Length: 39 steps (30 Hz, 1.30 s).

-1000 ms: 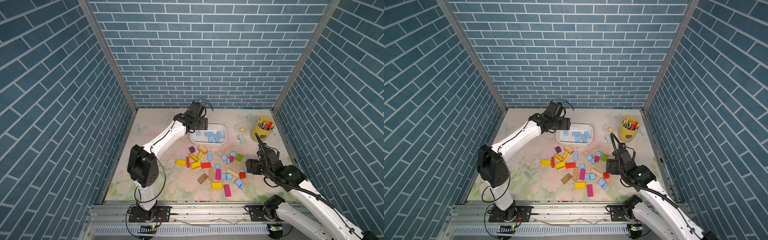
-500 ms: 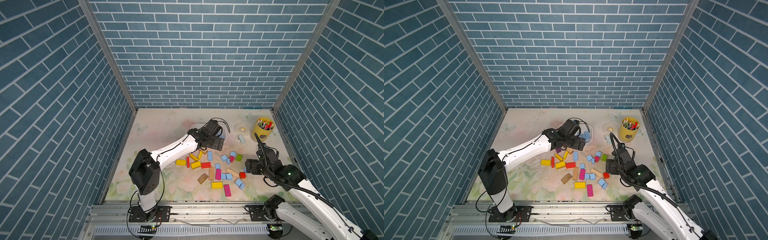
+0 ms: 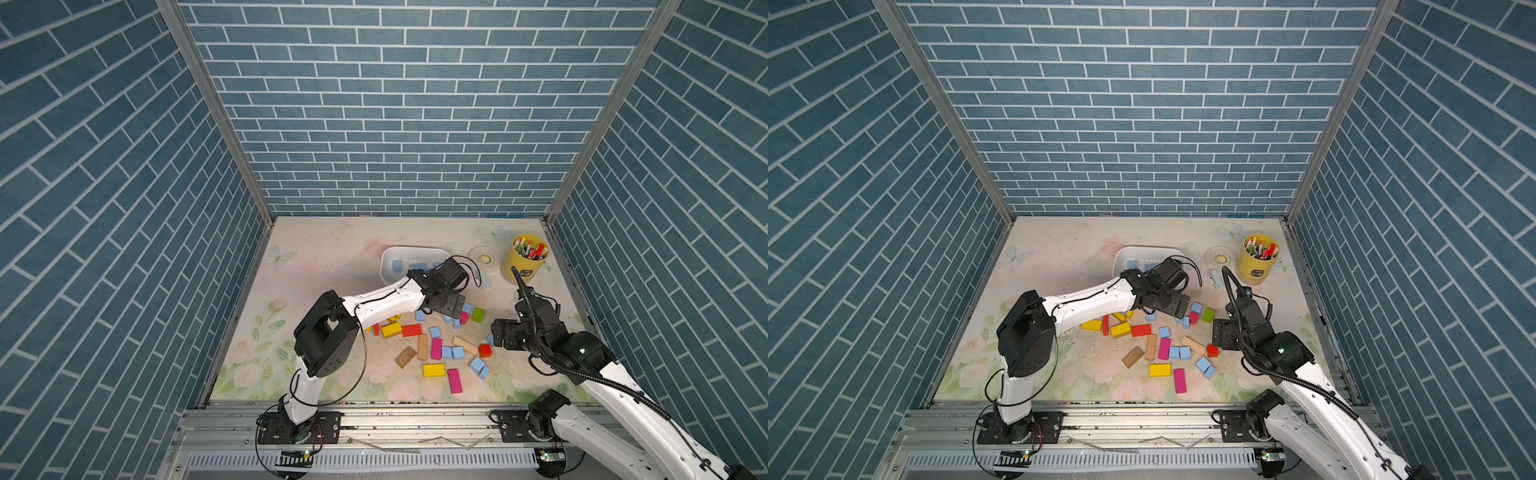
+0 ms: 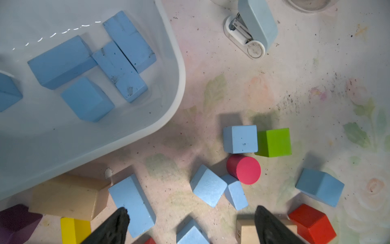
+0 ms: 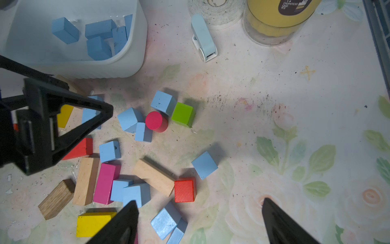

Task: Pick out the blue building blocks
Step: Pick up the building block from the center of the board.

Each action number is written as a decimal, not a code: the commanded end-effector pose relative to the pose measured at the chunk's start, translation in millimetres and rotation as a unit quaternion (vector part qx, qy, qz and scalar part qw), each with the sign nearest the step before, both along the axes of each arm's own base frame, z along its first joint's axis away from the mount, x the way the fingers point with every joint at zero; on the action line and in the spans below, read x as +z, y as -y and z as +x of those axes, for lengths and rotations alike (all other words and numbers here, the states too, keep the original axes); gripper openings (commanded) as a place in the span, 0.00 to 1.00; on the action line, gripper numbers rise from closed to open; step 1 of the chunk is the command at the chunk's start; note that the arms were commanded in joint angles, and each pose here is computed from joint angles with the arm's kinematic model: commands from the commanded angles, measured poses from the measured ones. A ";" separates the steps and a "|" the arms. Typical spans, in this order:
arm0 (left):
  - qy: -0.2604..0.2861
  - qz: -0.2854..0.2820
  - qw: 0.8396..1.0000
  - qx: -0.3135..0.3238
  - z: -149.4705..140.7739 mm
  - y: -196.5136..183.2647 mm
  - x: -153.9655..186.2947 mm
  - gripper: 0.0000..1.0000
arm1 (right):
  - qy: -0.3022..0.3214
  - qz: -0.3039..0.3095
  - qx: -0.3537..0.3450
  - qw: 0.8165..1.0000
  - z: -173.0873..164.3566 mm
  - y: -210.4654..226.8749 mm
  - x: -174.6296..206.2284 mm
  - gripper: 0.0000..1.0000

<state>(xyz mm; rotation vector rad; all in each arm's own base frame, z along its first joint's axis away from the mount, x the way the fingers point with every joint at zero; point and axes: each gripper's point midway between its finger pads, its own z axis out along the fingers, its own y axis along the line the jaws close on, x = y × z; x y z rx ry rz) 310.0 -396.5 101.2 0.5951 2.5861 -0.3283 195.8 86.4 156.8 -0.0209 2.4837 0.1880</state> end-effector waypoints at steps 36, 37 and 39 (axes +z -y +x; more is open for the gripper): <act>-0.006 0.127 0.970 -0.206 -18.3 15.1 -33.2 0.63 | -0.003 0.019 -0.020 1.000 -6.7 3.8 1.9 0.92; -0.008 0.128 0.968 -0.214 -18.6 15.0 -33.8 0.63 | -0.004 0.018 -0.019 1.000 -7.0 3.9 1.4 0.92; -0.010 0.129 0.966 -0.225 -18.7 15.4 -34.6 0.61 | -0.004 0.019 -0.020 1.000 -7.3 4.1 1.8 0.92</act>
